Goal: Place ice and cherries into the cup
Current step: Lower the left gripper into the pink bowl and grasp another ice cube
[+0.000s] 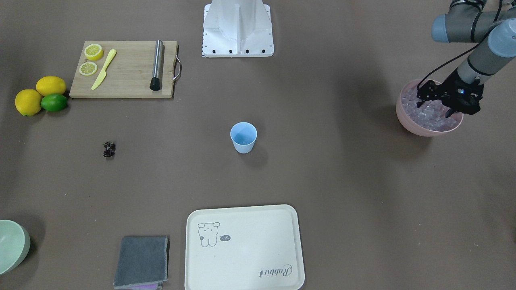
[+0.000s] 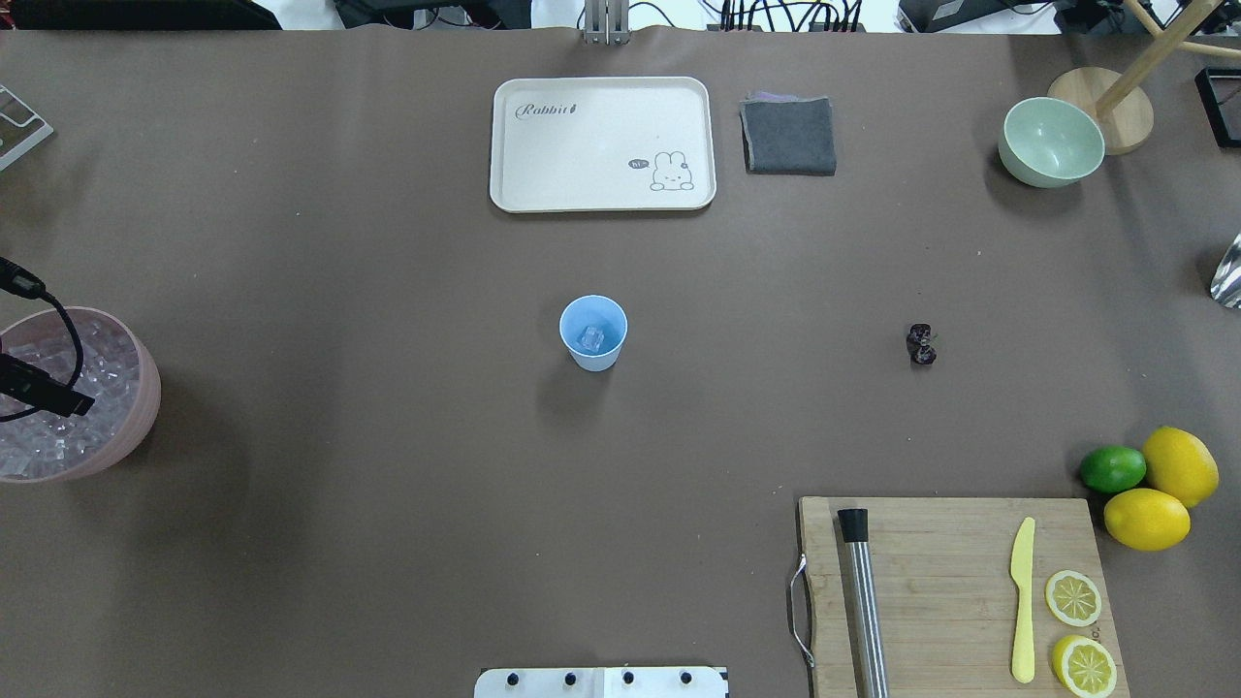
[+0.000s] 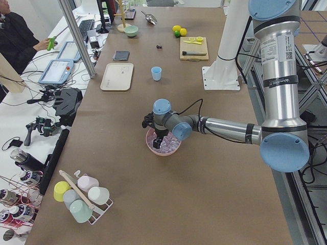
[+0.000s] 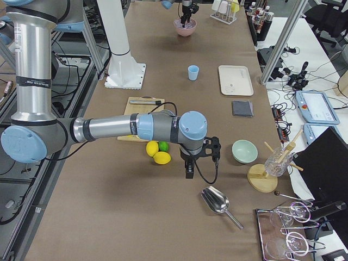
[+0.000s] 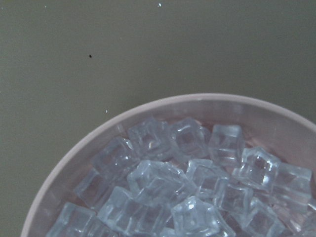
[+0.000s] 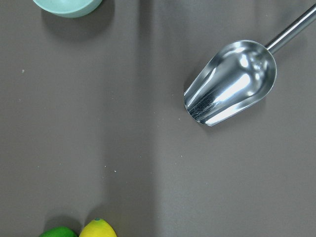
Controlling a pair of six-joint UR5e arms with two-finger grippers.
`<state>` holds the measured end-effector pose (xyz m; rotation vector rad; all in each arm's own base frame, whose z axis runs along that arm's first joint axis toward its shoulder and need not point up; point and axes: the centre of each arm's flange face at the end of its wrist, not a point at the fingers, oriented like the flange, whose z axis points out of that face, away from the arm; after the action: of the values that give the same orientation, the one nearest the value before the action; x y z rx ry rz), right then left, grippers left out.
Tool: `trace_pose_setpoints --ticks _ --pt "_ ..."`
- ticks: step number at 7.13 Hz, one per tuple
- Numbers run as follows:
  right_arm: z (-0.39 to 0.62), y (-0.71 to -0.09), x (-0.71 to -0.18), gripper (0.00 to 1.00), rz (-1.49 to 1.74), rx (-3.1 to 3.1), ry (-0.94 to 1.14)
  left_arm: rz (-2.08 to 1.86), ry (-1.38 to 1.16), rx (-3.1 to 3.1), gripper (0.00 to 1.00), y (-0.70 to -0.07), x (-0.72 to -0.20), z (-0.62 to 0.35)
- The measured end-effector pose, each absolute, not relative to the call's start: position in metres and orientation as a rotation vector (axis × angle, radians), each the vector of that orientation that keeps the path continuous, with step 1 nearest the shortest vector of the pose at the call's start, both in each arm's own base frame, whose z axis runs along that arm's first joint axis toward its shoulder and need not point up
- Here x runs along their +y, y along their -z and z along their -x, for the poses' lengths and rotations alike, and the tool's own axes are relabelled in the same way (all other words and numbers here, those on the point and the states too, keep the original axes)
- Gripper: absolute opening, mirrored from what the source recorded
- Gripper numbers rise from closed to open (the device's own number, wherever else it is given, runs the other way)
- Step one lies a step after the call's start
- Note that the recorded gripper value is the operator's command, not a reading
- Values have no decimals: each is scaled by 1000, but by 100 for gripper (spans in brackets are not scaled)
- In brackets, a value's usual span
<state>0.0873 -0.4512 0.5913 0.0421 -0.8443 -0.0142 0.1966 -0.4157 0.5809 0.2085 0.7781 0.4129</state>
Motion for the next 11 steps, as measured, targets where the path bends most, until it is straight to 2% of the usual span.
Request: trace_pose_setpoints --ticks 3,4,6,7,8,9,11 --pt "-88 -588 -454 100 -47 -844 14 -203 -417 780 97 -581 -415 -200" --pt "-88 -588 -454 100 -49 -844 14 -198 -425 779 91 -583 -415 -204" --pt "-90 -583 -454 100 -54 -843 3 -190 -434 777 43 -586 -417 -212" --pt "-92 -582 -454 100 -56 -843 -4 -190 -435 778 22 -586 -417 -213" --pt "-94 -581 -454 100 -60 -843 -10 -191 -437 780 6 -586 -417 -213" --pt "-95 -580 -454 100 -62 -843 -13 -193 -438 784 0 -584 -417 -213" --pt "-97 -578 -453 100 -68 -843 -16 -200 -438 787 0 -580 -416 -211"
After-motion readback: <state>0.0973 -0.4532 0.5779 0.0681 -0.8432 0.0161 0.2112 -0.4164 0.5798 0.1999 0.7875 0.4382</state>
